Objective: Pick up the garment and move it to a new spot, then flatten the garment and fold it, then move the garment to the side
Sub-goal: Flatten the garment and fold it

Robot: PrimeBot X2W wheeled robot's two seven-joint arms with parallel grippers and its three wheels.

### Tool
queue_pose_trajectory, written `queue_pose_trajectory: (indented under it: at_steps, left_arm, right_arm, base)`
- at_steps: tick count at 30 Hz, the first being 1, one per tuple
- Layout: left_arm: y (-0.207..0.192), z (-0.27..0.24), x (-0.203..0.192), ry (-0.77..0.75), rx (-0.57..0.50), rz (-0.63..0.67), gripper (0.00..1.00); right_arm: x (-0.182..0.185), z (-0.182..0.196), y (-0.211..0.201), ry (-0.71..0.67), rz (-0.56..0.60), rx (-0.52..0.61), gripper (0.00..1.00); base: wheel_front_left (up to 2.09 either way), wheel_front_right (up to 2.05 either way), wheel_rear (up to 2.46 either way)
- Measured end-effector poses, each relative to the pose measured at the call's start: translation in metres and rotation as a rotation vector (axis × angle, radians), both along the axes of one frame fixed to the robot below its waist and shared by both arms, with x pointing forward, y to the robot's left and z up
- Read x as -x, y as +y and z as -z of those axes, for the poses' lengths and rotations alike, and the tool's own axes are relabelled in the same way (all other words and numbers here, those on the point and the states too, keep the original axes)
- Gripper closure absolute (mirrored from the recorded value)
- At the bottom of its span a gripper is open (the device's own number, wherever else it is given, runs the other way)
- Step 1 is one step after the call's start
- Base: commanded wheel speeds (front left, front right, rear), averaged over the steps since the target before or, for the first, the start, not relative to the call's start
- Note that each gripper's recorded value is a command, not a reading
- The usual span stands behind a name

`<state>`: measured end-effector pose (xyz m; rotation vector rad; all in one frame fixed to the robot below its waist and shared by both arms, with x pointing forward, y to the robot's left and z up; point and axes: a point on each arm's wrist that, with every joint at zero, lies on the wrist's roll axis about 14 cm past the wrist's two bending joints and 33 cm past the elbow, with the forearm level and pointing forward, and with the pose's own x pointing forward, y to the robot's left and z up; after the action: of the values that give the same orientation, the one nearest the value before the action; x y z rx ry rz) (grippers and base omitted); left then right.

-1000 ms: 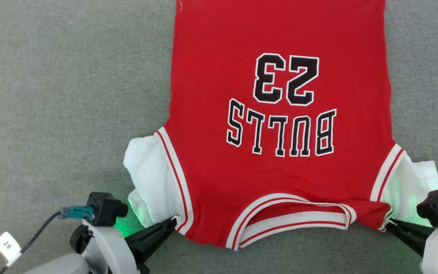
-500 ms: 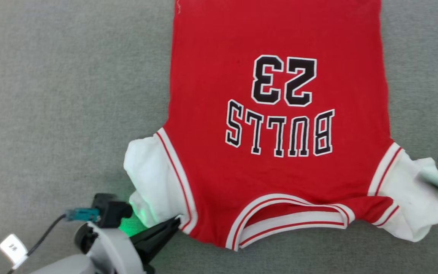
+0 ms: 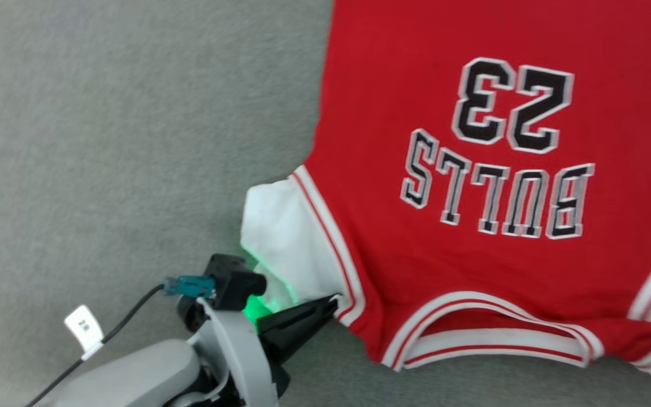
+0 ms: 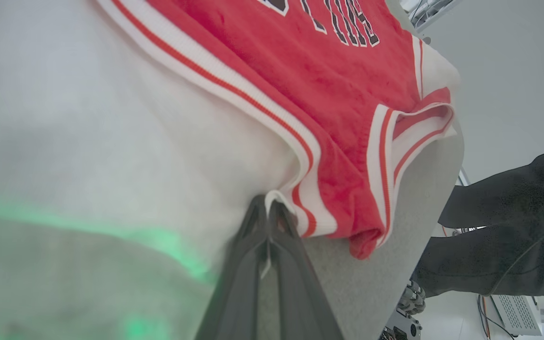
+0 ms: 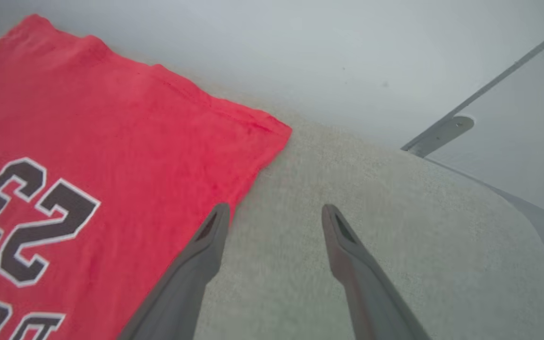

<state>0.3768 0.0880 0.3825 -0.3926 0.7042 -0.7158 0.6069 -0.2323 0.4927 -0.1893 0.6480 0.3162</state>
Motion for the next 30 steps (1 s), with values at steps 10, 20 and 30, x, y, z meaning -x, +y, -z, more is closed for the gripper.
queue_pose_trajectory:
  at_steps: [10,20,30]
  left_arm:
    - [0.006,0.011,-0.001,0.017,0.011,-0.038,1.0]
    - [0.012,0.021,-0.001,0.04,0.013,-0.05,1.0]
    - [0.016,0.014,-0.007,0.004,0.025,-0.088,1.0]
  right_arm:
    - [-0.062,0.074,0.012,0.227,0.124,0.043,0.0]
    - [-0.088,0.124,0.035,0.354,0.149,0.006,0.18]
    - [-0.082,0.116,0.044,0.345,0.123,-0.009,1.0]
  base:
    - [0.0,0.0,0.0]
    - [0.0,0.0,0.0]
    - [0.0,0.0,0.0]
